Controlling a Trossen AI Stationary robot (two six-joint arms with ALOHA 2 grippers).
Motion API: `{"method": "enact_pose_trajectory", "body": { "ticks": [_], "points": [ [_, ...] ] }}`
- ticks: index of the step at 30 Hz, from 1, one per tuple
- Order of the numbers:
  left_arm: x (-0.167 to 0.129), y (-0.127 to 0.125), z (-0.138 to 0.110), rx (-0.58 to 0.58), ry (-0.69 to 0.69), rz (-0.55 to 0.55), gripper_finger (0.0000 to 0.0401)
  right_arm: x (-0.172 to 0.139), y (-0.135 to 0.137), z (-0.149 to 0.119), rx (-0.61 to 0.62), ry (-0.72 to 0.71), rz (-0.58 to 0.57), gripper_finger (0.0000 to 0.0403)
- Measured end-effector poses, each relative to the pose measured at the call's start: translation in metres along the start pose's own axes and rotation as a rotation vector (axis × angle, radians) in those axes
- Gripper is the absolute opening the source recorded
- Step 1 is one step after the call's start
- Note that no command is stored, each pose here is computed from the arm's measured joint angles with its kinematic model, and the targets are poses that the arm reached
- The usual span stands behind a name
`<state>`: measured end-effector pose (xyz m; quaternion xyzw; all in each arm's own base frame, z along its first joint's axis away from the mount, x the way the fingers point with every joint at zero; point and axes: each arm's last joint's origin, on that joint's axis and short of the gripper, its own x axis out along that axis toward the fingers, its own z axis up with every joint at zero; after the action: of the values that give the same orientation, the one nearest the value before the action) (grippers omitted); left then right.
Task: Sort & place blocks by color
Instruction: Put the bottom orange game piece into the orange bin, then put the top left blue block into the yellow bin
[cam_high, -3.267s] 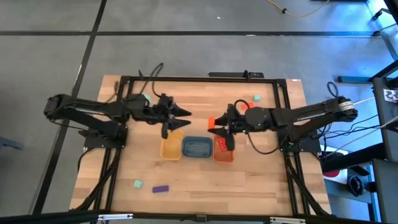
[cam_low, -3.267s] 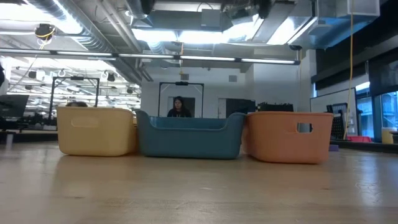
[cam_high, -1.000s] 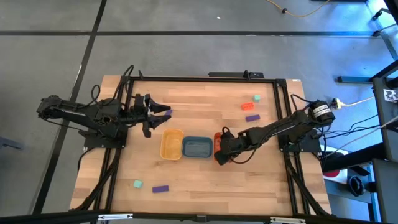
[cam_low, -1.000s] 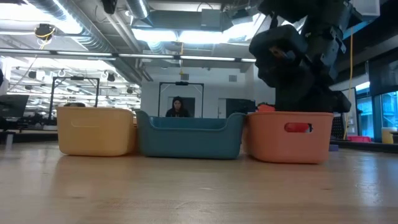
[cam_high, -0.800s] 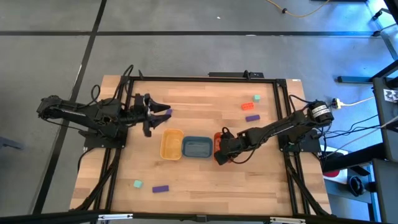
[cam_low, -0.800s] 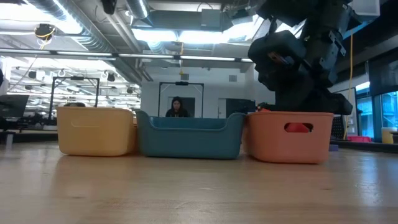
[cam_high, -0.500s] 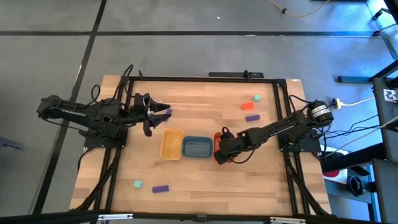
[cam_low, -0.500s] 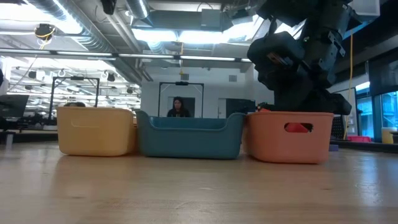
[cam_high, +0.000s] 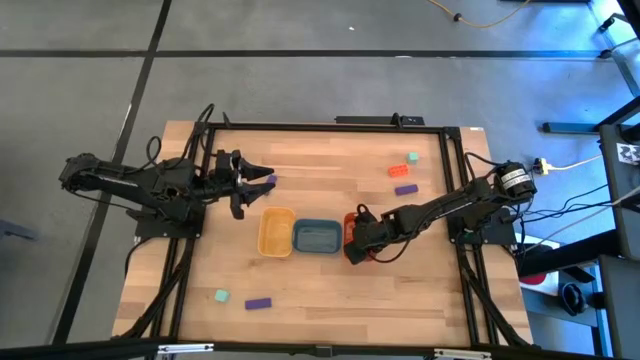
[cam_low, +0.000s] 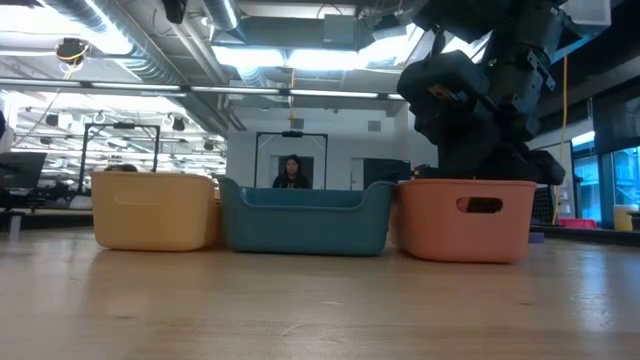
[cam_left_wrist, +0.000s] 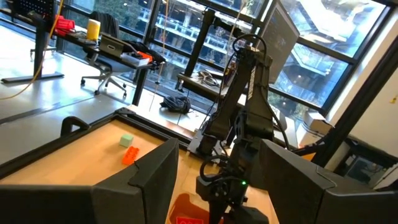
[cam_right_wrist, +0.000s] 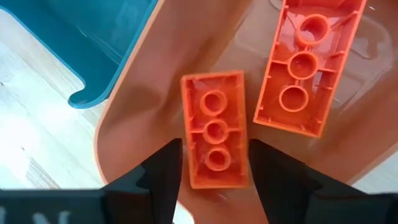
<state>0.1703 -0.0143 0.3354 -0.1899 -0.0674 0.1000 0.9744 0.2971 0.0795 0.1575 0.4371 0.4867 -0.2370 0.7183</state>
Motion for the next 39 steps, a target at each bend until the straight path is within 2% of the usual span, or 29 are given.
{"method": "enact_pose_trajectory", "body": {
  "ticks": [6,13,20,26,31,39],
  "points": [
    [0.000,0.000,0.000,0.000,0.000,0.000,0.0215,-0.004,0.001,0.000,-0.057,-0.004,0.012,0.0179],
    [0.000,0.000,0.000,0.000,-0.002,-0.001,0.0215,-0.035,0.000,0.002,-0.156,-0.048,0.042,0.0179],
    [0.000,0.000,0.000,0.000,-0.002,-0.001,0.0215,-0.087,-0.003,0.004,-0.318,-0.180,0.134,0.0179],
    [0.000,0.000,0.000,0.002,-0.002,-0.001,0.0215,-0.124,-0.009,0.007,-0.389,-0.360,0.170,0.0180],
    [0.000,0.000,0.000,0.002,0.001,-0.010,0.0215,-0.143,-0.014,0.008,-0.419,-0.452,0.184,0.0180],
    [0.000,-0.001,0.000,0.003,0.003,-0.015,0.0215,-0.155,-0.018,0.007,-0.469,-0.477,0.199,0.0180]
  ]
}}
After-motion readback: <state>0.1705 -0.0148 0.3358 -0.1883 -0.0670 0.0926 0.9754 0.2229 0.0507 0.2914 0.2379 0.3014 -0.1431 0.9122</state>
